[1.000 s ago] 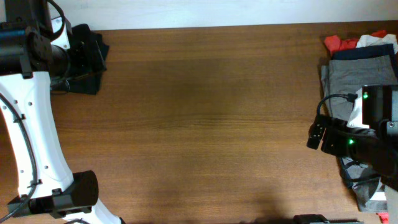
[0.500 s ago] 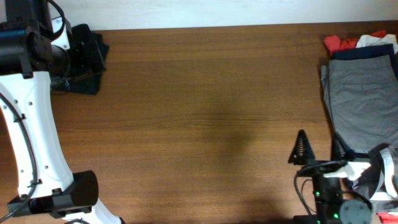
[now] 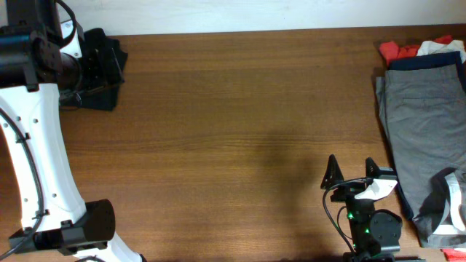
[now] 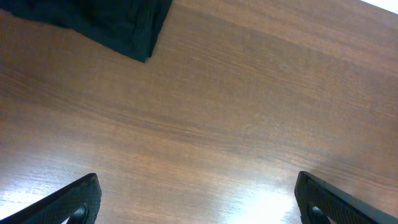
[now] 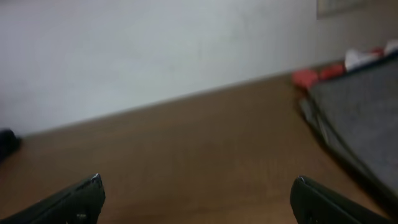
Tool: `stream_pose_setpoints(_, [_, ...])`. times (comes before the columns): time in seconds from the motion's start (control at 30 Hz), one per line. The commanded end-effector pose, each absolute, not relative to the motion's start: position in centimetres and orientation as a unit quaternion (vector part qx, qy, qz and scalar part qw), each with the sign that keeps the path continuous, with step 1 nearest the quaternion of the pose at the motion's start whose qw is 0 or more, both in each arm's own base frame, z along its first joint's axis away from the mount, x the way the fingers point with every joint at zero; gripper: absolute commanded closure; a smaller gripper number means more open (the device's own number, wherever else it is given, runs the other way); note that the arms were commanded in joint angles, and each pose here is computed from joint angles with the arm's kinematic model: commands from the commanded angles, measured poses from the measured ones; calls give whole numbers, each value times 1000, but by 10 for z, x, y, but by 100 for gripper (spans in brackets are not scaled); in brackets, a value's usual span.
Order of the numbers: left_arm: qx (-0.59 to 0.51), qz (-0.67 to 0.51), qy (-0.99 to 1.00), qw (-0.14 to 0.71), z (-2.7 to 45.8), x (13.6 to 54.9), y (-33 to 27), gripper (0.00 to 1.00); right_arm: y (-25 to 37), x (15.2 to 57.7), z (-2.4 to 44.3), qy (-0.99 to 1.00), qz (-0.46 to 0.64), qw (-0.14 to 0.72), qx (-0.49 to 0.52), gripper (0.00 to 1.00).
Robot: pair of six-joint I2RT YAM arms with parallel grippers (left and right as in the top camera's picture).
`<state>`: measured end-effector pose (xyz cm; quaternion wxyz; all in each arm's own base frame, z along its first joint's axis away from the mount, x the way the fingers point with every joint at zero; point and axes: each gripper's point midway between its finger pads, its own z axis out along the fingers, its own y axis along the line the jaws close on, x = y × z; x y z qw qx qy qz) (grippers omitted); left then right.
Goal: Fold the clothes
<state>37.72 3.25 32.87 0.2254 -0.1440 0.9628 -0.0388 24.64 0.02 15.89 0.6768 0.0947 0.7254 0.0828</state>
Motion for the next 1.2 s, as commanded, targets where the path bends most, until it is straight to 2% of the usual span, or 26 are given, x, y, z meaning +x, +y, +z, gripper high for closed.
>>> stream_pose_setpoints(0.0, [-139, -36, 963, 228, 330, 377, 33, 1, 1, 246, 155, 730, 78, 673, 90, 1])
stream_pose_setpoints(0.37, [-139, -35, 964, 226, 328, 378, 34, 1, 1, 246, 155, 730, 78, 673, 90, 1])
stream_pose_setpoints(0.43, [-139, -35, 963, 229, 332, 371, 33, 1, 1, 246, 155, 729, 78, 674, 90, 1])
stream_pose_setpoints(0.5, [-140, -34, 966, 214, 324, 342, 30, 1, 1, 246, 155, 730, 78, 673, 90, 1])
stream_pose_setpoints(0.6, [-125, -38, 930, 344, 280, 343, 29, 1, 1, 246, 155, 730, 78, 674, 90, 1])
stream_pose_setpoints(0.67, [-115, -41, 906, 406, 251, 331, 24, 1, 1, 246, 155, 730, 78, 673, 90, 1])
stream_pose_setpoints(0.73, [-108, -43, 871, 478, 222, 302, 21, 1, 1, 246, 155, 730, 78, 673, 90, 1])
stream_pose_setpoints(0.93, [-82, -51, 757, 646, 193, 263, 13, 1, 1, 246, 155, 730, 78, 673, 90, 1])
stream_pose_setpoints(1.07, [-71, -55, 708, 700, 180, 252, 9, 1, 1, 246, 155, 730, 78, 673, 90, 1])
stream_pose_setpoints(1.17, [-81, -45, 702, 706, 176, 246, 14, 1, 1, 246, 155, 730, 78, 673, 90, 1])
